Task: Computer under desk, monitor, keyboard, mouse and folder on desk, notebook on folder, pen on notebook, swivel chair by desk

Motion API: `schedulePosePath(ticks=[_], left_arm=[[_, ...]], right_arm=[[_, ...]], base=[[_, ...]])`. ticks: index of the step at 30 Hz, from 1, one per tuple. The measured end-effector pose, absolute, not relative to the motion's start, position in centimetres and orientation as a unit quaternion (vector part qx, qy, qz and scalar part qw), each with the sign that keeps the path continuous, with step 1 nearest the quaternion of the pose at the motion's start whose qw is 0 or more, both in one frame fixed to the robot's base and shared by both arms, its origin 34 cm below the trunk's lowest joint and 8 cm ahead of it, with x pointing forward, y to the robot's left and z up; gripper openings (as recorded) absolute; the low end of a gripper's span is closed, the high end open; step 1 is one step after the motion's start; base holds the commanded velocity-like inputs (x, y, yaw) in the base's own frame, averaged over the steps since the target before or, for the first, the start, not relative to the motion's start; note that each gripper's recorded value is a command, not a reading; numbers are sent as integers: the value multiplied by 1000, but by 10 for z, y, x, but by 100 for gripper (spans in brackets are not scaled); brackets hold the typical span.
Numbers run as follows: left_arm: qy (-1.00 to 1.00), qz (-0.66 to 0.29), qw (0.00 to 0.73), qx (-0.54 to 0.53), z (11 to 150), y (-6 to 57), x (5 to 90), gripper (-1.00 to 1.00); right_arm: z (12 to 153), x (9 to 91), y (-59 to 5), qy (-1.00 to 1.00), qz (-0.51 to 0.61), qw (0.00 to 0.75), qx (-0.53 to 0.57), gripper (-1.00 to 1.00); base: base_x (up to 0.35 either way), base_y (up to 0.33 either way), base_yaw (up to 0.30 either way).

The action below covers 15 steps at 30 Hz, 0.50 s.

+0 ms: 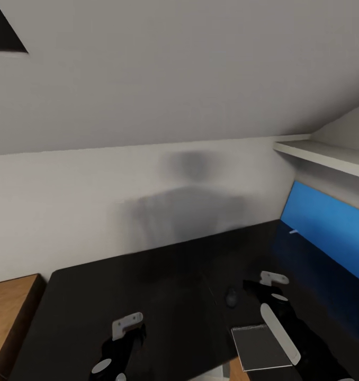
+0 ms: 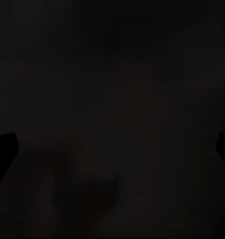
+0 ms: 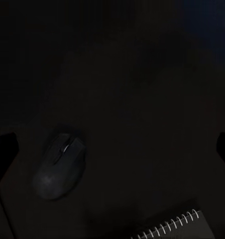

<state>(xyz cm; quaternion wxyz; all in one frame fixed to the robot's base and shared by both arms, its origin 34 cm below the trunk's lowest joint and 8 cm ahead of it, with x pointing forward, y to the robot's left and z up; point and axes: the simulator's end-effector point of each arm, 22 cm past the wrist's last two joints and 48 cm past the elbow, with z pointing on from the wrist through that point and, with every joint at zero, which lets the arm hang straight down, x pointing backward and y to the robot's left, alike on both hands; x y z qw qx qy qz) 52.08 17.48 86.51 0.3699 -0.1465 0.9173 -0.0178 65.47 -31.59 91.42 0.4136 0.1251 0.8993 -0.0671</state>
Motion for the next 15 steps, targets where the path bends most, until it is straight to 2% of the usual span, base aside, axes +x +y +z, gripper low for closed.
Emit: schedulePosePath(ticks=[15], left_arm=[[887, -34, 433, -154, 924, 183, 550, 100]], right_arm=[[914, 678, -267, 904, -42, 421, 65, 100]], base=[[8, 0, 0]])
